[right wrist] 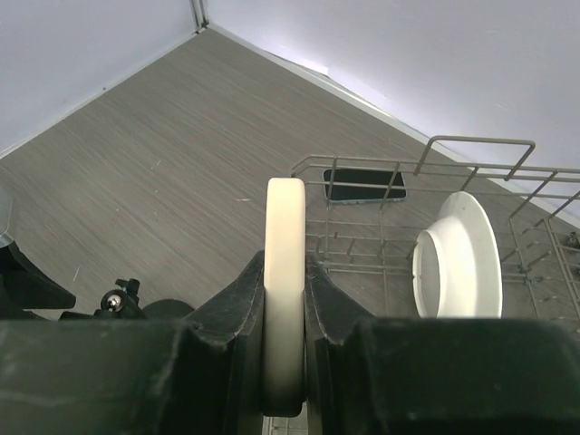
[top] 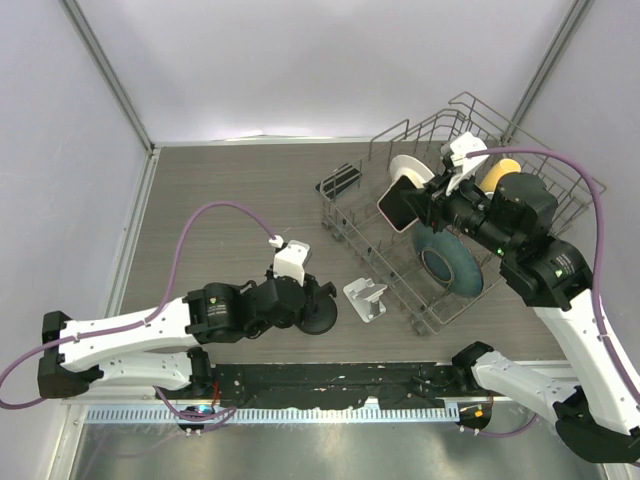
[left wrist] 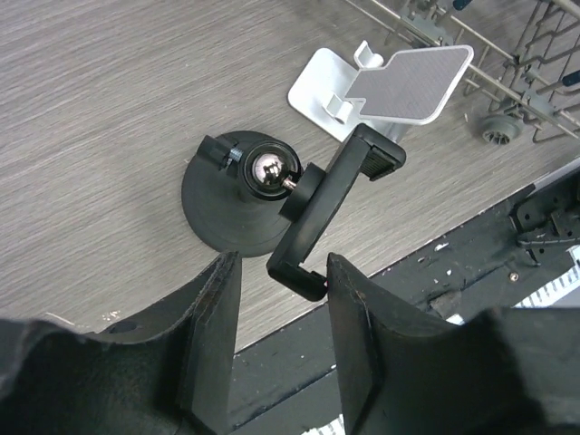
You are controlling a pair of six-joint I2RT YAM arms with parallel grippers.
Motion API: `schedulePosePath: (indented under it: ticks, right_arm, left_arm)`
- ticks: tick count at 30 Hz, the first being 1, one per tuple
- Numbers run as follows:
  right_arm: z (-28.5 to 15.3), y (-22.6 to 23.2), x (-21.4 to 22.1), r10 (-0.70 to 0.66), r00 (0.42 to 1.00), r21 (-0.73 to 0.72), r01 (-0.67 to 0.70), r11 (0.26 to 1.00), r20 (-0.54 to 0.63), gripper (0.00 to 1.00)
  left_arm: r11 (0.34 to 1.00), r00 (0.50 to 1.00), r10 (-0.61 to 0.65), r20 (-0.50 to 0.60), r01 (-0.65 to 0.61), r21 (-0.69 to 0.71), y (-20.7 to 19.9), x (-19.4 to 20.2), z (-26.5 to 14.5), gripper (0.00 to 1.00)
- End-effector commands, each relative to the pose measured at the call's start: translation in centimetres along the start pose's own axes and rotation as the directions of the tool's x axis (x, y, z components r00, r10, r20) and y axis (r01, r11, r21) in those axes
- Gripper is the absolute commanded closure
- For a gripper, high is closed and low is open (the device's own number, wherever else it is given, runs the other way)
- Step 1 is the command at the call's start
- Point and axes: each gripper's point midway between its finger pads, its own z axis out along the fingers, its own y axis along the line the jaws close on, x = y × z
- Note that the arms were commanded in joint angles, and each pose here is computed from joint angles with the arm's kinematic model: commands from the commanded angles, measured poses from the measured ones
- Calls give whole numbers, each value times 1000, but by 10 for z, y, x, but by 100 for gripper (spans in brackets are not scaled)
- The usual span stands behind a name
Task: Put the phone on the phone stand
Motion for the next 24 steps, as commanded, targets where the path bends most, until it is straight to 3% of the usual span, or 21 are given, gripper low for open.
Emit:
schedulePosePath:
  ticks: [1,8,13,17,21,24]
  right_arm:
    - [-9,0,-46,-40,991,5,40,999,129,100]
    - [-7,14,-48,-25,995,-82,33,996,101,100]
    - [-4,22,-48,-17,995,-125,29,992,101,100]
    - [1,29,-42,-18,997,-170,30,985,71,100]
    - [0,50,-36,-41,997,-300,59,952,64,100]
    - [-7,77,-27,-76,995,-459,96,883,63,100]
  left_arm:
    - [995,987,-101,125,102,4,-6,-24,4,55]
    - [996,992,-87,90,89,-17,-6,-14,12,49]
    - [996,995,-40,88,47,-70,3,-10,17,64]
    - [997,997,13,74,-8,-71,5,-9,15,68]
    - [997,994,67,87,-64,-39,8,-10,8,96]
    - [991,986,136,97,-137,-2,9,-6,8,100]
